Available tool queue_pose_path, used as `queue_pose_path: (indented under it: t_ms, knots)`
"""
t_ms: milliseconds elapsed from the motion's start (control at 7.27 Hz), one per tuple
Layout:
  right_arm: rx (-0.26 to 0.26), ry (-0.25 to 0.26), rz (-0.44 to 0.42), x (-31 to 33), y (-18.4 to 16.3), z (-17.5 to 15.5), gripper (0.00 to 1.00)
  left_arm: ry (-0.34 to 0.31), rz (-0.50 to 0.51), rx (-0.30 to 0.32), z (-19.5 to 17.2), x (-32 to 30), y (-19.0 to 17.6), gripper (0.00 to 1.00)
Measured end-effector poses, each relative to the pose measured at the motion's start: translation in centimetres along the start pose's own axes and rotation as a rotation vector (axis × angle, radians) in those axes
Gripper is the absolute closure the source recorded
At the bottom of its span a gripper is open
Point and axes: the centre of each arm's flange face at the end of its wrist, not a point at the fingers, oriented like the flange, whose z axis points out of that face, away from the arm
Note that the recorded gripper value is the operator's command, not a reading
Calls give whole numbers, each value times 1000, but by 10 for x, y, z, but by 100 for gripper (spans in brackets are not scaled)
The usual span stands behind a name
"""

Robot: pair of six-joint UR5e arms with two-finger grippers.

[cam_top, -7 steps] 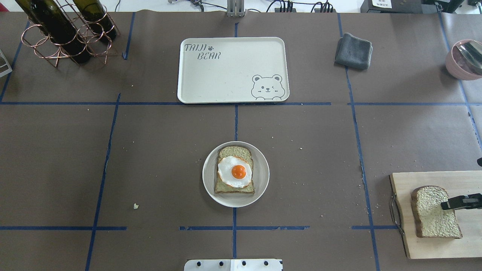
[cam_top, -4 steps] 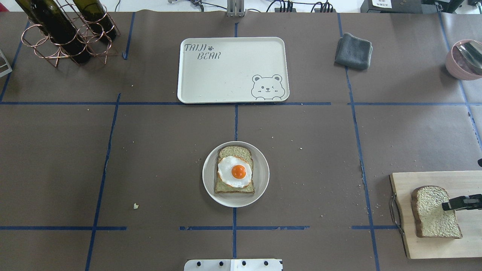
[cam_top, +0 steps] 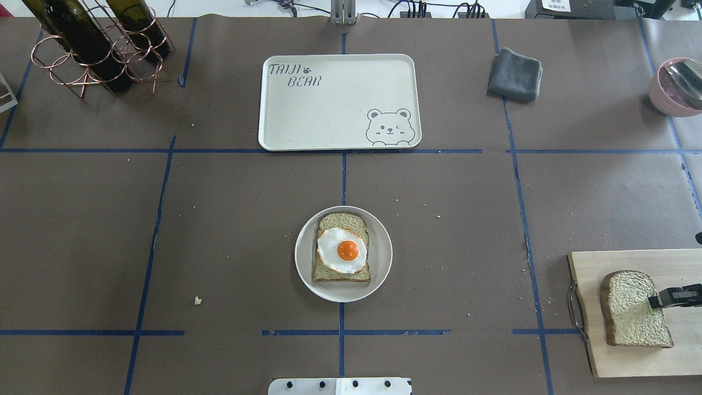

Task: Make sandwich and place on tray
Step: 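Lift the bread slice with the right gripper and carry it toward the plate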

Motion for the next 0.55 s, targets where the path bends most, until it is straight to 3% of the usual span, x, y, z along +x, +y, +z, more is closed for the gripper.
queue_pose_path:
  t_ms: [550]
  knots:
    - [7, -130, -59, -25, -2, -24, 100, -1, 4, 3, -2, 2, -1, 0]
